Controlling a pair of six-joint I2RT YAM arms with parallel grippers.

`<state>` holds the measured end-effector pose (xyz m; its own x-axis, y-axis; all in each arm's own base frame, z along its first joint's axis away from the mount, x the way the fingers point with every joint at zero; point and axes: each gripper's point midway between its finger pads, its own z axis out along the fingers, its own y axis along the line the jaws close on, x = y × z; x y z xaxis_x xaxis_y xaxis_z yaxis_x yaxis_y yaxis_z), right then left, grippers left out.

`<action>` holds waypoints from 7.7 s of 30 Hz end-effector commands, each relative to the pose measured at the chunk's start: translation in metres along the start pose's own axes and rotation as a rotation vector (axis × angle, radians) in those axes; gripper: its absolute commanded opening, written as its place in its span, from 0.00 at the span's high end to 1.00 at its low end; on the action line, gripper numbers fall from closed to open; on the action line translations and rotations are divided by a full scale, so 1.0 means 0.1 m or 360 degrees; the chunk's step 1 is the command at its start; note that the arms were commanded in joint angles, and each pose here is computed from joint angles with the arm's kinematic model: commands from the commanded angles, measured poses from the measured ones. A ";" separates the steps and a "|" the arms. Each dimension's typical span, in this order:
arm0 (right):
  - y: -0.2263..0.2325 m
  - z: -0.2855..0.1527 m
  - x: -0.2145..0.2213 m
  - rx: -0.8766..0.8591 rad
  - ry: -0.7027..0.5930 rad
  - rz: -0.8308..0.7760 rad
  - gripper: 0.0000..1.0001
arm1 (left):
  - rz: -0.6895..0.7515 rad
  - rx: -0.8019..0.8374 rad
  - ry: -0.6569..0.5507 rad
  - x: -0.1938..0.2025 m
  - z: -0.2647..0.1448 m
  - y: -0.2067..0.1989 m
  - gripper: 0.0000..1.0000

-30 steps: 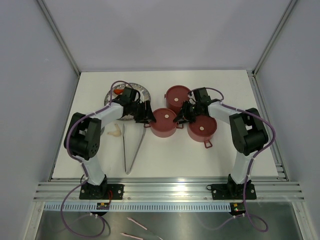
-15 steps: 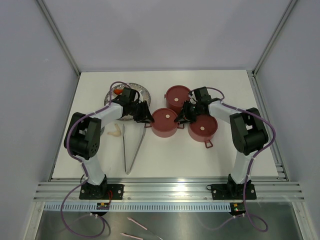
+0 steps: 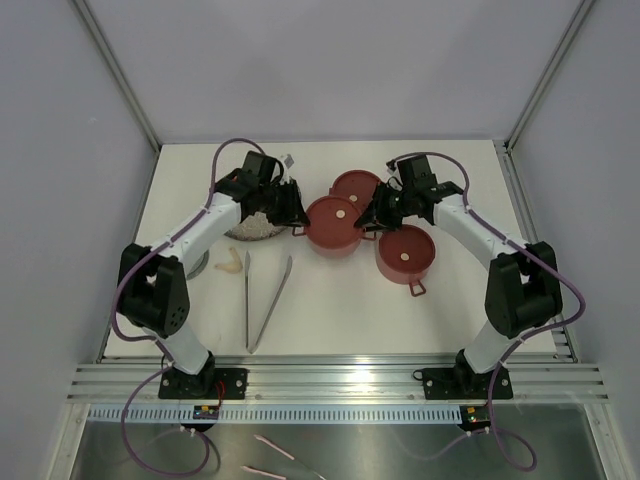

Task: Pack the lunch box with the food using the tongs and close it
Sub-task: Pick up the packing box from the center of the board, then place the packing box into the packing box.

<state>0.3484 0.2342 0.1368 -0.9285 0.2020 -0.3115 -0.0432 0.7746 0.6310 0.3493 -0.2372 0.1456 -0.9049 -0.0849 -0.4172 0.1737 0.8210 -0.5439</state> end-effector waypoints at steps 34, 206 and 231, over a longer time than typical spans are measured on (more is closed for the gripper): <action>-0.52 -0.08 -1.39 0.0263 -0.0266 0.0114 1.00 | 0.0204 0.0446 -0.0366 -1.56 0.28 -1.15 1.00; -0.81 -0.63 -1.99 0.0722 -0.0592 -0.0216 1.00 | 0.0153 0.0510 -0.0238 -1.32 0.65 -1.20 1.00; -1.01 -0.58 -1.84 0.0767 -0.0722 -0.0086 1.00 | 0.0182 0.0532 -0.0299 -1.43 0.46 -1.33 1.00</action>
<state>0.5078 0.1042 0.1782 -0.6801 0.2873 -0.6745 0.1047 0.9487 0.2985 0.4781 -0.3622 0.2024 -0.8284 -0.1179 -0.5476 0.3667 0.6248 -0.6893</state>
